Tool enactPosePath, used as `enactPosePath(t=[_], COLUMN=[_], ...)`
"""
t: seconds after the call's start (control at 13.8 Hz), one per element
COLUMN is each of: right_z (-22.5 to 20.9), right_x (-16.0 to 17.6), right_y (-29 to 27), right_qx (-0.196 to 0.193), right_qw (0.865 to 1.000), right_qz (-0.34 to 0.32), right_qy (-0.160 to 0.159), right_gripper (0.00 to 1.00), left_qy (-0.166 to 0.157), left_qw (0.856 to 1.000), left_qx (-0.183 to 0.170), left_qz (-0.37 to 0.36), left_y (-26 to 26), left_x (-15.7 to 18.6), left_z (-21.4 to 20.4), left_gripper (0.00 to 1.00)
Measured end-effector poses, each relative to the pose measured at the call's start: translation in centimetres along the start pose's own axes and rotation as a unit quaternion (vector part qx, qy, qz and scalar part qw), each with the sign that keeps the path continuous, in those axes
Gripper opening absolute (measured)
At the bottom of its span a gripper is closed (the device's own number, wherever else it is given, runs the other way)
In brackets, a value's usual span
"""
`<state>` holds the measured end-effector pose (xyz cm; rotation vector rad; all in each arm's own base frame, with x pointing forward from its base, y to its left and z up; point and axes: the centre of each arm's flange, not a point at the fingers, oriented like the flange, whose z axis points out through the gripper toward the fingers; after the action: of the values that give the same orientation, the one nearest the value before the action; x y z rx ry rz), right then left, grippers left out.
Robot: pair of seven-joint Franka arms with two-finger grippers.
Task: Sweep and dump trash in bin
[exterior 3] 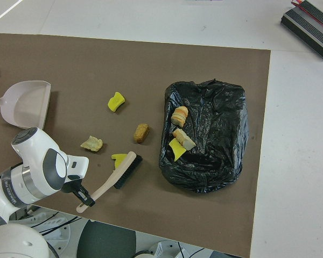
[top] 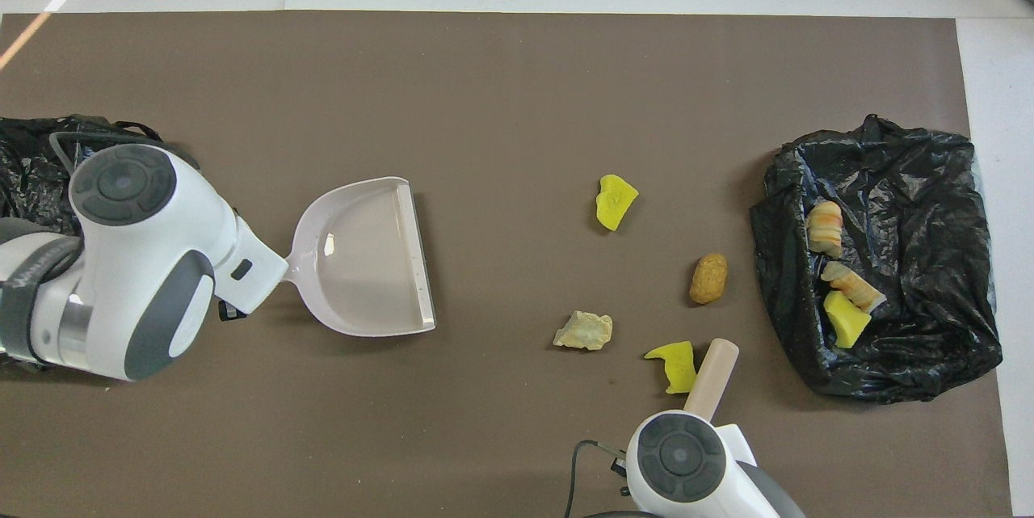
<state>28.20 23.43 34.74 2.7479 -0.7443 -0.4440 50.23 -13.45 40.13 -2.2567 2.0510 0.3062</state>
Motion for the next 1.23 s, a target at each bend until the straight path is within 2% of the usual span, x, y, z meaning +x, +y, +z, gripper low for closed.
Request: enactPosePath(t=[0.14,0.51,0.72,0.87,1.23], right_z=[0.3,-1.7,-3.0,-3.4,-4.7], right_x=[0.2,1.6,3.0,2.7,-2.8], right_y=[-1.5,-8.6,-13.6,-16.2,-19.5], right_qx=[0.027,0.048,0.071,0.080,0.093], right_qw=[0.999,0.999,0.997,0.996,0.989], right_qz=[0.006,-0.003,-0.004,-0.031,-0.116], right_qy=[-0.015,-0.023,-0.033,-0.039,-0.028], right_gripper=[0.26,0.26,0.26,0.26,0.26], left_qy=[-0.008,-0.022,-0.018,-0.010,0.003], left_qw=[1.000,0.998,0.997,0.997,0.998], left_qx=[0.003,0.016,0.022,0.029,0.039], left_qz=[-0.004,-0.063,-0.077,-0.070,-0.042], left_y=[2.8,9.0,9.5,9.4,9.0], left_x=[1.9,9.8,10.6,10.7,10.8], left_z=[0.9,1.4,1.4,1.4,1.5], left_gripper=[0.32,0.32,0.32,0.32,0.32])
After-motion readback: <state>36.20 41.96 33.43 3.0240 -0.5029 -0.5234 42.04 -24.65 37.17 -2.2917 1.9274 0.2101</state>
